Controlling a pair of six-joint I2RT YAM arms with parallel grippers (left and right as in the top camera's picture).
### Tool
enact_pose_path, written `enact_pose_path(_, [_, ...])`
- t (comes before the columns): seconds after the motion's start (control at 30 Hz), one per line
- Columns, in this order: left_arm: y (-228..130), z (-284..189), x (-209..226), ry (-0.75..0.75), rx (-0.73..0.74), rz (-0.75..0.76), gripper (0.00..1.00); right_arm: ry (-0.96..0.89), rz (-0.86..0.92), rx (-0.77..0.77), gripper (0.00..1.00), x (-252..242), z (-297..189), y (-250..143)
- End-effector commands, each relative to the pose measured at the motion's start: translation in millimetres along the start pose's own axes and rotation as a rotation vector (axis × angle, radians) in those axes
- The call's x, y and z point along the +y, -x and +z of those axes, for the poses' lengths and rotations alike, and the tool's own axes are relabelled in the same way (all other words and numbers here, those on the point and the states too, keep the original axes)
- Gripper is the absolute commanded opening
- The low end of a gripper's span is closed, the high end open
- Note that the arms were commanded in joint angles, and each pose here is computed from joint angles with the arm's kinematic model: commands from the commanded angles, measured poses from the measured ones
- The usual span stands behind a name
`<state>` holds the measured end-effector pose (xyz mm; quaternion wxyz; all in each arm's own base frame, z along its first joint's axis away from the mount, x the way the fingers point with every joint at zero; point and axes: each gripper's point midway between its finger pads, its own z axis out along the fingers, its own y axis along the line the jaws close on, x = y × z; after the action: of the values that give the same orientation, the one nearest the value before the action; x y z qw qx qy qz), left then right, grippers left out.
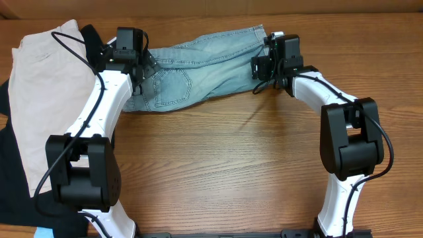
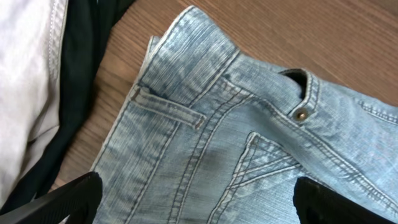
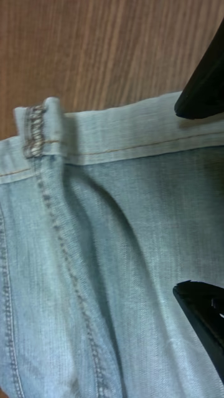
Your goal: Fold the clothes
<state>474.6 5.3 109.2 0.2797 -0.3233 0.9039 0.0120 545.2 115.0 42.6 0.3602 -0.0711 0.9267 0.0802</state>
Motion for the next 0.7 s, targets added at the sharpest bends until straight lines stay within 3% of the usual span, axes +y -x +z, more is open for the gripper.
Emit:
enact_pose_path(0.0, [7.7, -4.4, -0.9, -0.007, -0.004, 0.016, 1.0, 0.016, -0.035, -0.009, 0.88, 7.8, 2.2, 7.3])
enact_pose_path(0.3, [-34.9, 3.7, 9.2, 0.051, 0.152, 0.069, 0.99, 0.015, -0.049, 0.071, 0.88, 6.8, 11.1, -17.4])
enact_pose_path(0.4, [-49.5, 19.6, 12.9, 0.08, 0.197, 0.084, 0.91, 0.022, -0.048, 0.082, 0.88, 7.9, 12.2, -20.7])
enact_pose_path(0.67, [-104.7, 76.3, 27.8, 0.15, 0.37, 0.113, 0.89, 0.016, -0.039, 0.188, 0.88, 5.0, 18.3, -51.8])
